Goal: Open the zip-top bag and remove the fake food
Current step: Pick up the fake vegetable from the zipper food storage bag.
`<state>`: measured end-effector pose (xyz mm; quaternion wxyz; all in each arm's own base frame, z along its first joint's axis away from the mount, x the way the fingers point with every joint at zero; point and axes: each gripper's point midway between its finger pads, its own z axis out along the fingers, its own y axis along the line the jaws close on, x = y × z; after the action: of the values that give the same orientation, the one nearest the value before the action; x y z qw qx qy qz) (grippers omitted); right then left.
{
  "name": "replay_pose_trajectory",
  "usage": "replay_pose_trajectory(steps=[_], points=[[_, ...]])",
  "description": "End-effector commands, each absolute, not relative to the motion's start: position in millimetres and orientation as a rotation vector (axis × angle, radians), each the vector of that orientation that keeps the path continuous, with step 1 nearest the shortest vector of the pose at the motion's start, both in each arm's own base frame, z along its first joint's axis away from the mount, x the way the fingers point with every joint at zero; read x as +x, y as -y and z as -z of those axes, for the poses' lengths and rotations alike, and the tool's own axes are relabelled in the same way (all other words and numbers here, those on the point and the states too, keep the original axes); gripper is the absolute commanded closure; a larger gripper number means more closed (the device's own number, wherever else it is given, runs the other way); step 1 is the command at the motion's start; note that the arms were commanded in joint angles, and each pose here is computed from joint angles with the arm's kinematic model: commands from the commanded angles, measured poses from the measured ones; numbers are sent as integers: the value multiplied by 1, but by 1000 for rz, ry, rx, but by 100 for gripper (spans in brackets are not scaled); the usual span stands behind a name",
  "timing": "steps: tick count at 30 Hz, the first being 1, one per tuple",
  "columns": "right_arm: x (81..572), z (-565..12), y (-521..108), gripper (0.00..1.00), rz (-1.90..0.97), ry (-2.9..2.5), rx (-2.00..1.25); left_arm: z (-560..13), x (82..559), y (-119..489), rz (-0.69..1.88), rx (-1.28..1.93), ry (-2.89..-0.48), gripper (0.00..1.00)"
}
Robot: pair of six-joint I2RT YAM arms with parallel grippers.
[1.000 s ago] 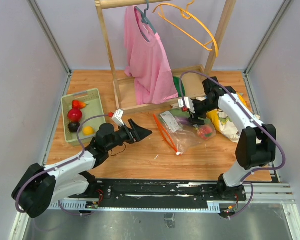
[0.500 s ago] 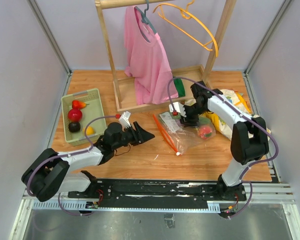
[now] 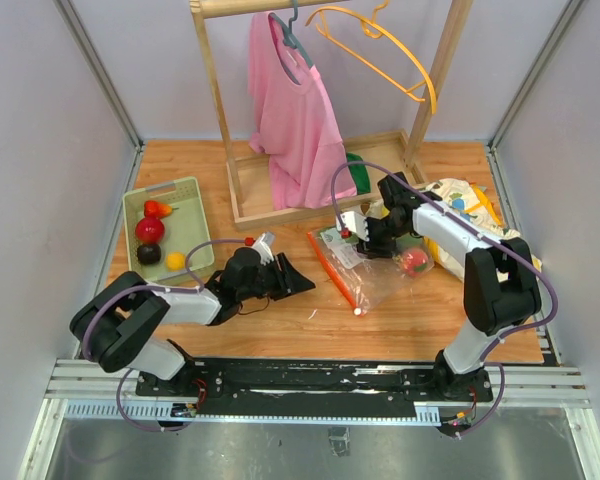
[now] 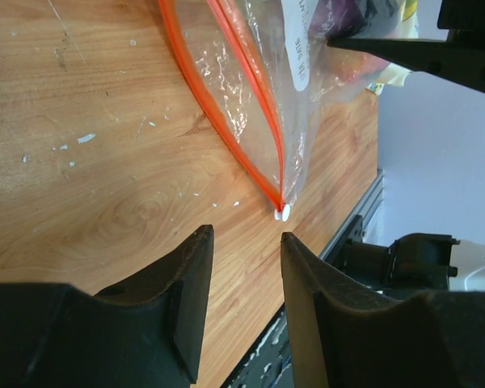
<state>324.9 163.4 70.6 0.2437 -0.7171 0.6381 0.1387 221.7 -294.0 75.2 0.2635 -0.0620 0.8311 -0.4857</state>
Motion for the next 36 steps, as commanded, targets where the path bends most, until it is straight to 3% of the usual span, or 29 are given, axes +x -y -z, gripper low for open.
replay_pose_trajectory(steps=[1,9,20,23,28,36], points=[[320,-67,-158,59,-350,-1772,-1978,-84,222,307,1371,-133,-2221,58],[292,-75,-172,86,-569,-1737,-1995,-77,217,308,1380,-126,-2242,57],[247,-101,-189,91,-826,-1496,-2083,-71,213,310,1389,-109,-2266,56],[248,-107,-188,87,-799,-1483,-2086,-69,212,310,1387,-108,-2270,56],[252,-115,-180,67,-682,-1458,-2108,-70,211,311,1387,-100,-2267,56],[247,-109,-172,44,-615,-1353,-2199,-69,209,315,1386,-50,-2267,56]])
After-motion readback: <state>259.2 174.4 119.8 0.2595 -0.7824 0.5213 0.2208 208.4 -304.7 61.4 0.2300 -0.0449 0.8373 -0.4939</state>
